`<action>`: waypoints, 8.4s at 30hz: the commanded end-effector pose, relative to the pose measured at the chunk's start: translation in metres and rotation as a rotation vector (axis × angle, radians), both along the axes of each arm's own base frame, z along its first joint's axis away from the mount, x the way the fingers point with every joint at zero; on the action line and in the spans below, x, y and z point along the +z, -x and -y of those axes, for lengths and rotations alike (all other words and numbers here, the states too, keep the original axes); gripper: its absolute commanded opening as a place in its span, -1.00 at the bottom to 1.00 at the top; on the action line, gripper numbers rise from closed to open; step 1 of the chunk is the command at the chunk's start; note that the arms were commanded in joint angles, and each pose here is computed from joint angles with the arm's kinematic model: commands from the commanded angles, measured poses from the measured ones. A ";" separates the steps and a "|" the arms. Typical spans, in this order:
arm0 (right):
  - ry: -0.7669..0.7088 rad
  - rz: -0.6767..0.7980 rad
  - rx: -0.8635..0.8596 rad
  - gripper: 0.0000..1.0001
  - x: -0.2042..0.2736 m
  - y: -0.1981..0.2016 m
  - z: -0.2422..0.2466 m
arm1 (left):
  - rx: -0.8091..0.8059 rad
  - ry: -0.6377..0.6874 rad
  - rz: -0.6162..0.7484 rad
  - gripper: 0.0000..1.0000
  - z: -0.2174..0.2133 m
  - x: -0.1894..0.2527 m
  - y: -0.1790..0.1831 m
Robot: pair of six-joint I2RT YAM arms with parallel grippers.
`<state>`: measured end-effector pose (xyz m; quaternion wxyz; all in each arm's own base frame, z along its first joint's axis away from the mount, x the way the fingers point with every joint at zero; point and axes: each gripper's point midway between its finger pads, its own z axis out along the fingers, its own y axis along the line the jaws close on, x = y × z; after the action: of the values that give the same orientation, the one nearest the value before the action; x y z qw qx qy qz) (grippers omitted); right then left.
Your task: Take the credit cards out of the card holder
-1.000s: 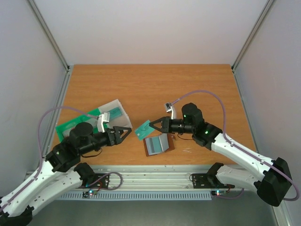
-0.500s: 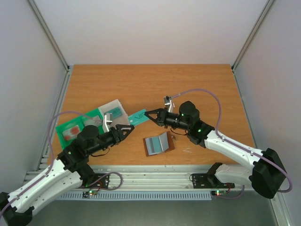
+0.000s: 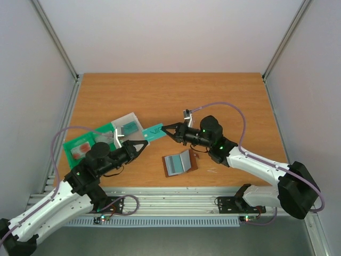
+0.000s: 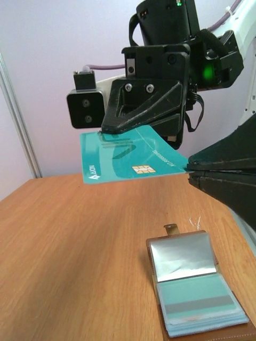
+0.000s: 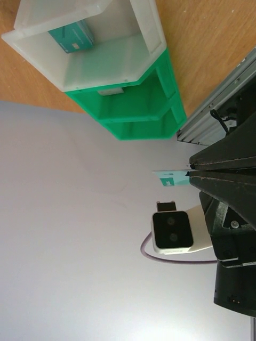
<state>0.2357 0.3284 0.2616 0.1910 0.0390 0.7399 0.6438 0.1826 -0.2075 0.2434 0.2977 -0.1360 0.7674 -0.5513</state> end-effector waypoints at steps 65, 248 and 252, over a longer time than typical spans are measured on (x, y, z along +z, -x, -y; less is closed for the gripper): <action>0.249 0.196 0.084 0.97 -0.004 0.066 0.060 | 0.412 -0.661 -0.233 -0.99 -0.112 -0.104 -0.150; 0.632 -0.306 0.164 -0.91 -0.267 0.063 0.036 | -0.300 -0.266 -0.320 0.64 0.060 -0.185 -0.037; 0.634 -0.306 0.164 -0.90 -0.267 0.063 0.036 | -0.317 -0.234 -0.325 0.65 0.063 -0.180 -0.034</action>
<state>0.1854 0.3071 0.0180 0.0501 0.0028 0.9048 0.4228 0.2188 -0.2620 0.0573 0.1002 -0.0764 0.8864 -0.4455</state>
